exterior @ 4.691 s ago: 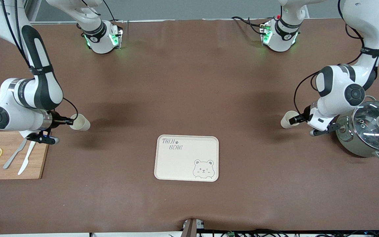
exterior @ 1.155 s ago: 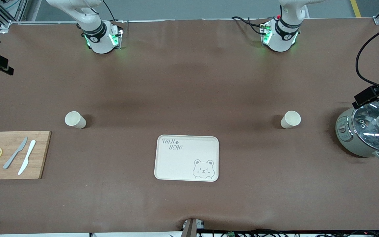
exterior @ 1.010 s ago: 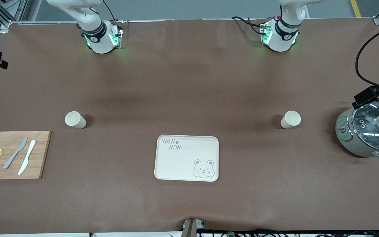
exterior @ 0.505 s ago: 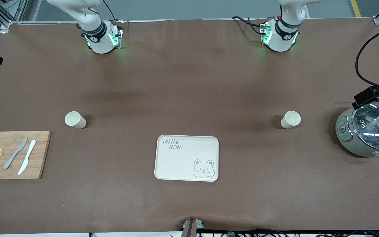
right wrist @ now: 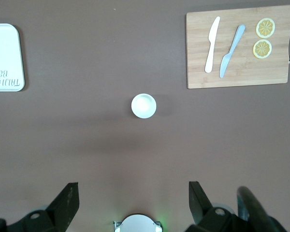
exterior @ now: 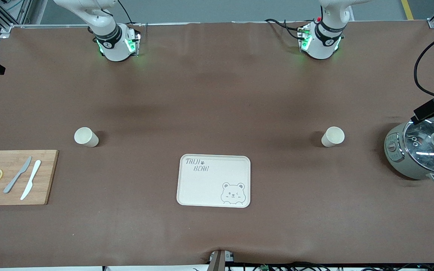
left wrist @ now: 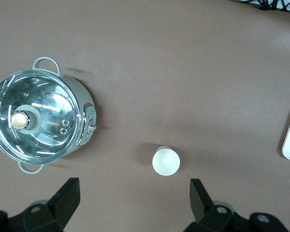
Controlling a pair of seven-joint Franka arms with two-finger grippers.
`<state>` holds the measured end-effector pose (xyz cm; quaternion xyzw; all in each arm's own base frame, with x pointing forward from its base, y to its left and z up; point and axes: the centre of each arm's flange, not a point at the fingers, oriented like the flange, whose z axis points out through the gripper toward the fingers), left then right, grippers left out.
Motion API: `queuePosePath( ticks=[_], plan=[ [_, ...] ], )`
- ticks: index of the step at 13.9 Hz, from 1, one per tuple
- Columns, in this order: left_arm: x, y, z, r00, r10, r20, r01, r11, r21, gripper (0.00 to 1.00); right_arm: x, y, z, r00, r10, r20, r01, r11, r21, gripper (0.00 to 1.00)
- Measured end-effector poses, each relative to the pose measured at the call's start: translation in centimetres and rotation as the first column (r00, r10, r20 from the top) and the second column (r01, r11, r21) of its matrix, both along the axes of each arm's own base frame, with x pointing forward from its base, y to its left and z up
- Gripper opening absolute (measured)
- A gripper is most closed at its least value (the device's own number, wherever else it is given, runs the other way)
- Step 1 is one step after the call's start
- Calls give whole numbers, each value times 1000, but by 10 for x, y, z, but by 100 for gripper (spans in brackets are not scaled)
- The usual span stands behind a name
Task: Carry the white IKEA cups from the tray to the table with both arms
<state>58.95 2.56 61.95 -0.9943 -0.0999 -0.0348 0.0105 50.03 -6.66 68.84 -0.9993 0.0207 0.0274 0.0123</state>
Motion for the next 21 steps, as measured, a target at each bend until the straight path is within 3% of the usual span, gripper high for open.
queuePosePath(
  ticks=[4,8,15,21],
  plan=[
    [-4,-4,4,1000,-5,7,5,1000,2,100,1,8,0,1000,20,-9,-21,997,-71,100],
    [-5,-4,5,1000,-9,8,9,1000,3,100,2,11,0,1000,29,-3,-29,997,-75,100],
    [-5,-42,3,990,-142,0,142,990,3,100,3,12,-2,1000,30,-6,-30,997,-74,100],
    [-5,-51,-1,987,-158,-7,158,987,1,100,3,13,-3,999,32,-5,-32,997,-72,100]
  ],
)
